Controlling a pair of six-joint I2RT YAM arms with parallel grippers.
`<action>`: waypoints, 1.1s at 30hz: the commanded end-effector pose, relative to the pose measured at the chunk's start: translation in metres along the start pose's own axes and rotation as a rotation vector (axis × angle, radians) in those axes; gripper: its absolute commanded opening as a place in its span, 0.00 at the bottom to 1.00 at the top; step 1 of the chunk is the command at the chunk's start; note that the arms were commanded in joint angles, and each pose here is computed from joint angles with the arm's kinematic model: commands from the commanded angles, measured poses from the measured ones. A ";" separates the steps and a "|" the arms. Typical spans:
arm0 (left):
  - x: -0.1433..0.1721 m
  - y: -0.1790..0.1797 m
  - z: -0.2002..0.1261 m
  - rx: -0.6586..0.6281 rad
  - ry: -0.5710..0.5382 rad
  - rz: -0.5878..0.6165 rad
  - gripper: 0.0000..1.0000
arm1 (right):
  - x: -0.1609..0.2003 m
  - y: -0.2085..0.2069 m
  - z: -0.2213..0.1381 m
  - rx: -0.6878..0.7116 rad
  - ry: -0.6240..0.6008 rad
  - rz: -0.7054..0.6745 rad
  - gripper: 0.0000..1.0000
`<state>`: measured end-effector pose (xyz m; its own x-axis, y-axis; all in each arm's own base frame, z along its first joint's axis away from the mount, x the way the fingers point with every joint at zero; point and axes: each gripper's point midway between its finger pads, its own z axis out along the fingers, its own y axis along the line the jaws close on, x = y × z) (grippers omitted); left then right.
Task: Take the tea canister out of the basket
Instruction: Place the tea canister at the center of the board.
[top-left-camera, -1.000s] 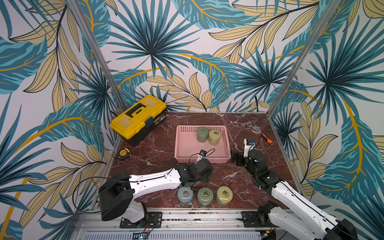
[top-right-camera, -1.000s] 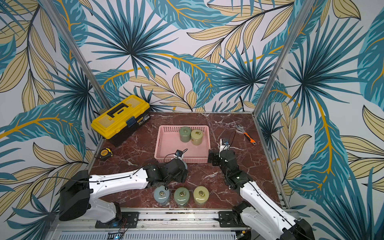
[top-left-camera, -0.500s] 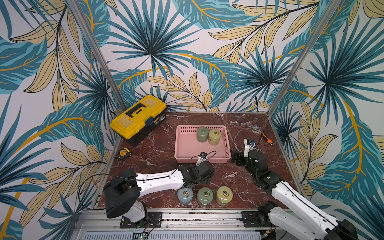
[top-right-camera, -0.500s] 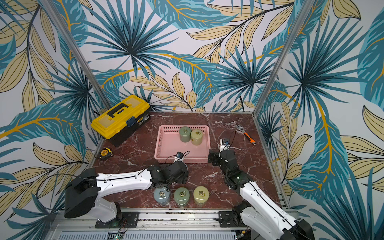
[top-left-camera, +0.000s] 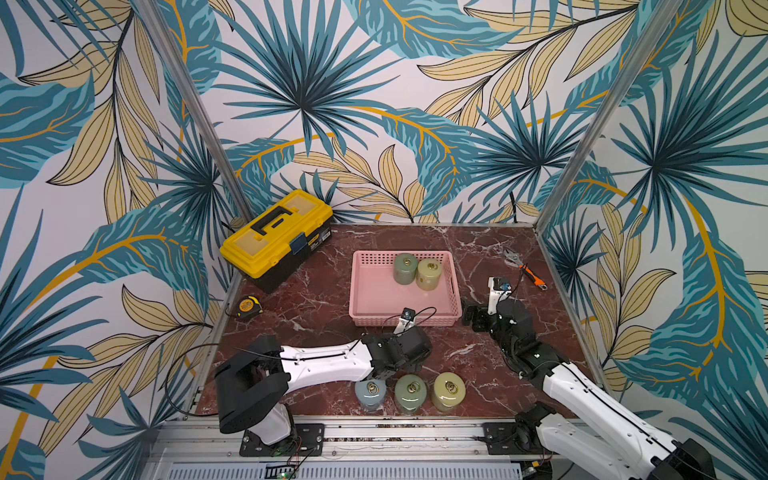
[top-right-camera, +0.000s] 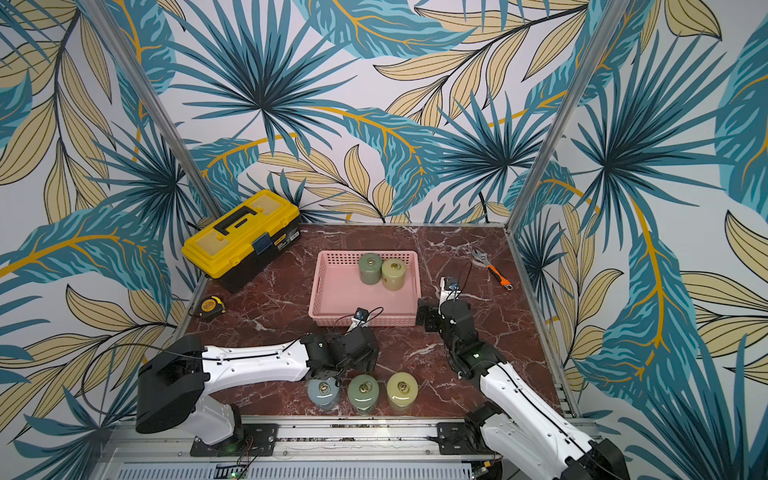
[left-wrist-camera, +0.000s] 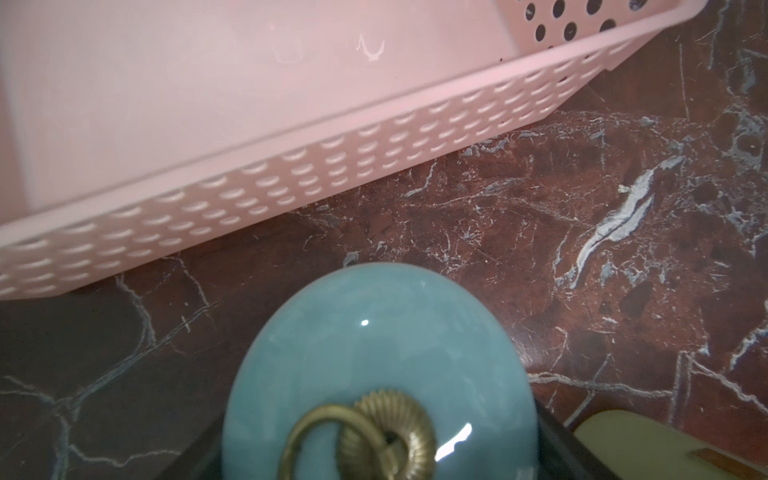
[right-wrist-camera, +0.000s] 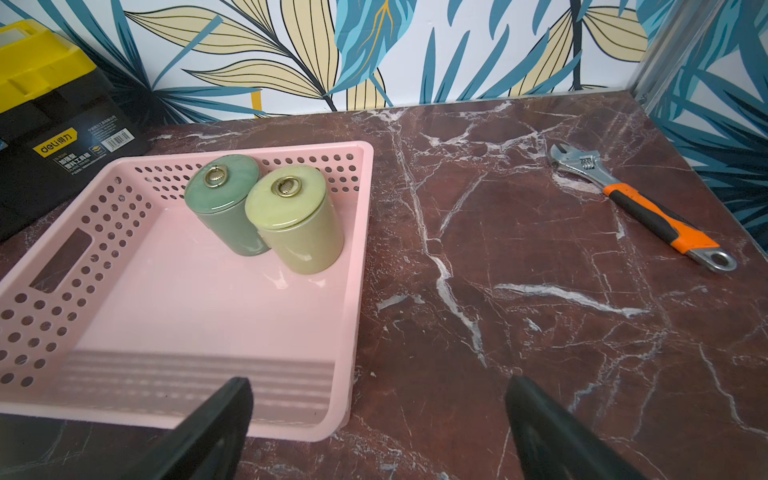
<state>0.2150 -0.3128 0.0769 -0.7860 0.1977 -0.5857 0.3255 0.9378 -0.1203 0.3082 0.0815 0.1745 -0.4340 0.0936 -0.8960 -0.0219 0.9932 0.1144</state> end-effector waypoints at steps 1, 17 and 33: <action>-0.011 -0.003 -0.005 -0.008 -0.058 -0.026 0.47 | 0.004 -0.005 0.000 0.017 -0.006 -0.003 0.99; 0.001 -0.010 -0.001 -0.024 -0.031 -0.024 0.74 | 0.004 -0.006 -0.001 0.020 -0.007 -0.001 0.99; -0.011 -0.015 -0.021 0.016 -0.045 -0.046 1.00 | 0.003 -0.004 -0.002 0.013 -0.009 0.000 0.99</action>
<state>0.2048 -0.3138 0.0737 -0.7888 0.1776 -0.5884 0.2953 0.9491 -0.1095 0.3079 0.0808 0.1760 -0.4295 0.0953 -0.8980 -0.0198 0.9932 0.1149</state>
